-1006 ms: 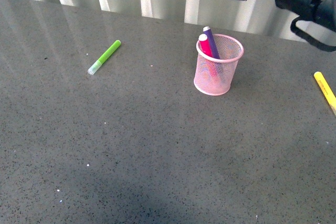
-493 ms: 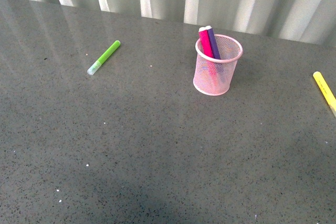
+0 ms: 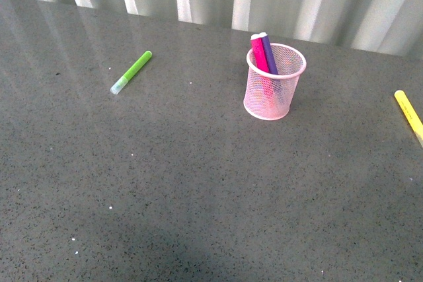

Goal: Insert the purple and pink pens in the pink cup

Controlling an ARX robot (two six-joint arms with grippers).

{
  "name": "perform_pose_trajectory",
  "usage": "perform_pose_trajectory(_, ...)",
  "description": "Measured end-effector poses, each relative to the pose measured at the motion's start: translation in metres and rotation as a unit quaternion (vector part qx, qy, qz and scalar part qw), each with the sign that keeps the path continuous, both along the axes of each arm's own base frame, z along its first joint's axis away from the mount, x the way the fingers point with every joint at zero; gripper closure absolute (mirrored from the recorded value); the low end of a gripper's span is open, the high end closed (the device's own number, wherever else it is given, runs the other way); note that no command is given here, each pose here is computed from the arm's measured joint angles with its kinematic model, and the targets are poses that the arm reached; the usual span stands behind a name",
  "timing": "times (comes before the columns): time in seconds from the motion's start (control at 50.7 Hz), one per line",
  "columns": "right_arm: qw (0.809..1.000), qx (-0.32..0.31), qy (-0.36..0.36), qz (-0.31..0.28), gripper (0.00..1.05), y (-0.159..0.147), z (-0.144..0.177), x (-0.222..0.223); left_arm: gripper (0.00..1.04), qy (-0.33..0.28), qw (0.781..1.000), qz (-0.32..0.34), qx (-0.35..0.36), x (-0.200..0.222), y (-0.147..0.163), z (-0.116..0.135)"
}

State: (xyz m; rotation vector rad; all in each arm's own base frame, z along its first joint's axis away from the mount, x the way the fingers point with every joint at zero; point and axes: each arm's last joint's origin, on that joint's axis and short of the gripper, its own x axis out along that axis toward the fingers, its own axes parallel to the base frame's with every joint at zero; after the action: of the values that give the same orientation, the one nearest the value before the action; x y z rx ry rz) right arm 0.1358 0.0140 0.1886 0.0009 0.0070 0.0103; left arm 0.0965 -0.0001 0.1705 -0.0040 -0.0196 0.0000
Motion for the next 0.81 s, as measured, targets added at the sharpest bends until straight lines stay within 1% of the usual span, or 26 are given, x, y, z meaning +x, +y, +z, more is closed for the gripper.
perform_pose_trajectory(0.059,1.0,0.0,0.0,-0.001,1.01,-0.003,-0.004,-0.004,0.07,0.0,1.0,0.0,0.0,0.0,0.0,0.0)
perform_pose_trajectory(0.099,1.0,0.0,0.001,0.01,1.01,-0.008,-0.005,-0.005,0.07,0.0,1.0,0.0,0.0,0.0,0.0,0.0)
perform_pose_trajectory(0.197,1.0,0.0,-0.002,-0.005,1.01,-0.013,-0.008,-0.009,0.07,0.0,1.0,0.0,0.0,0.0,0.0,0.0)
perform_pose_trajectory(0.513,1.0,0.0,-0.011,-0.005,1.01,-0.014,-0.016,-0.018,0.07,0.0,1.0,0.0,0.0,0.0,0.0,0.0)
perform_pose_trajectory(0.809,1.0,0.0,-0.015,-0.005,1.01,-0.014,-0.016,-0.024,0.07,0.0,1.0,0.0,0.0,0.0,0.0,0.0)
